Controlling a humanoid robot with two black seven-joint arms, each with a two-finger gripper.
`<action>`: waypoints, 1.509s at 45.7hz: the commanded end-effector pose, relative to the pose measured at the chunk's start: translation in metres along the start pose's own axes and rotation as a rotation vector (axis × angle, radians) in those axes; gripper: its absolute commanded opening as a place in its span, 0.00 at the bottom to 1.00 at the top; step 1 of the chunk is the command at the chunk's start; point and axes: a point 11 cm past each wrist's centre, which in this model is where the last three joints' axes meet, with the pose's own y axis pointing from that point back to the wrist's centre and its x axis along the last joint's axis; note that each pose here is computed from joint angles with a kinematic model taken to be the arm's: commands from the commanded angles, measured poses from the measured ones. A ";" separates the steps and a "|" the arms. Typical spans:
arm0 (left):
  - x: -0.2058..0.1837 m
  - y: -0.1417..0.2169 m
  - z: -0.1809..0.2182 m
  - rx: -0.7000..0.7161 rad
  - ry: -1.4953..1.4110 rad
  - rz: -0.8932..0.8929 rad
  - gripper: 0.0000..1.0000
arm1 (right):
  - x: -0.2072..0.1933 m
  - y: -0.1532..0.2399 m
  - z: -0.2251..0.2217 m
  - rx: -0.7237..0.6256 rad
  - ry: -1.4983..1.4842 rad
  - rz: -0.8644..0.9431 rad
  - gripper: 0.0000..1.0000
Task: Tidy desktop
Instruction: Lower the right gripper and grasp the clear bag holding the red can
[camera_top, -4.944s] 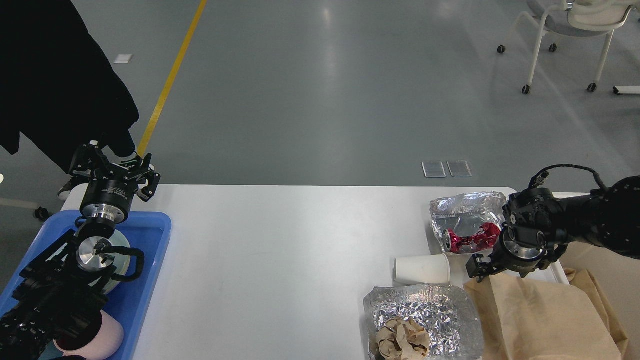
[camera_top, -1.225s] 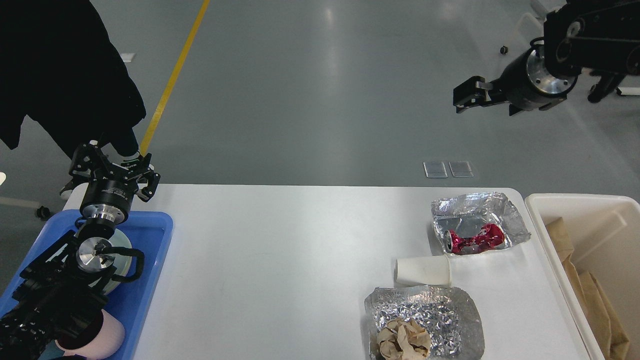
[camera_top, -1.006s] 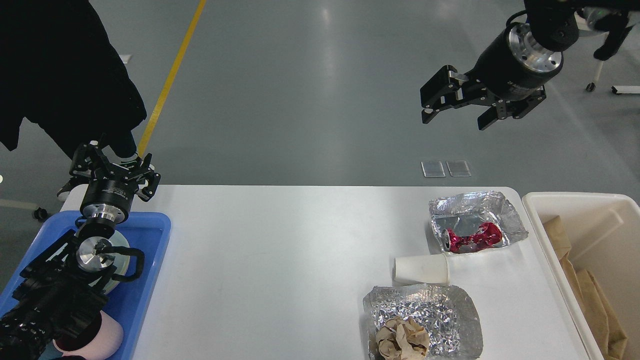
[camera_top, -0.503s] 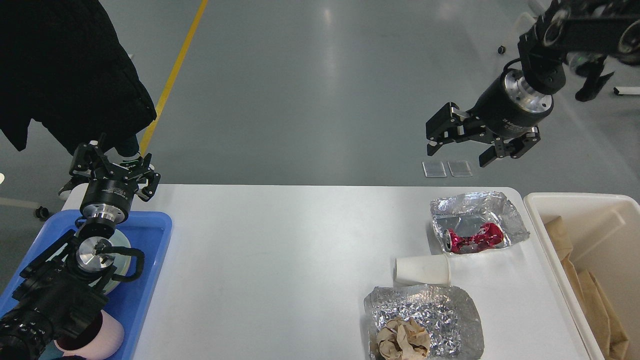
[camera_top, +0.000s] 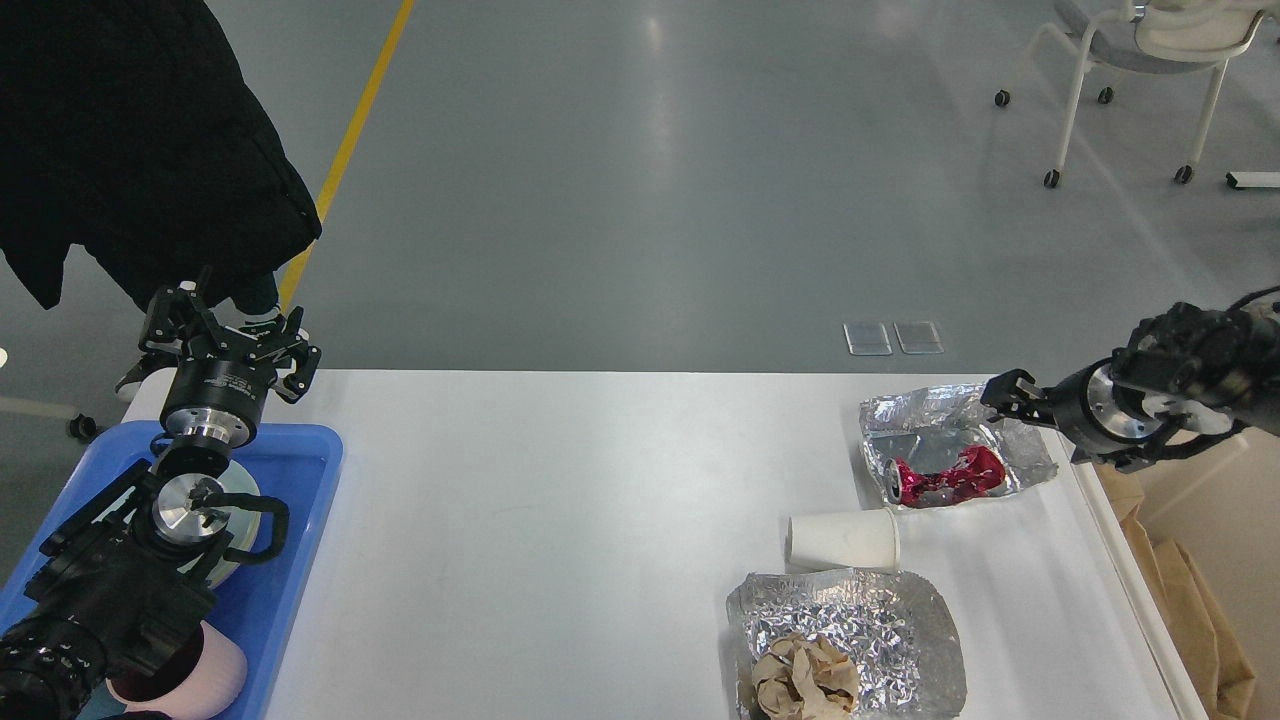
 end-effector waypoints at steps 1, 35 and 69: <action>0.000 0.000 0.000 0.000 0.000 0.000 0.97 | -0.008 -0.014 0.019 -0.012 -0.089 0.005 0.96; 0.000 0.000 0.000 0.000 0.000 0.000 0.97 | -0.052 -0.054 0.034 -0.008 -0.208 0.048 0.49; 0.000 0.000 0.000 0.000 0.000 0.000 0.97 | -0.076 -0.068 0.008 0.044 -0.233 0.027 0.01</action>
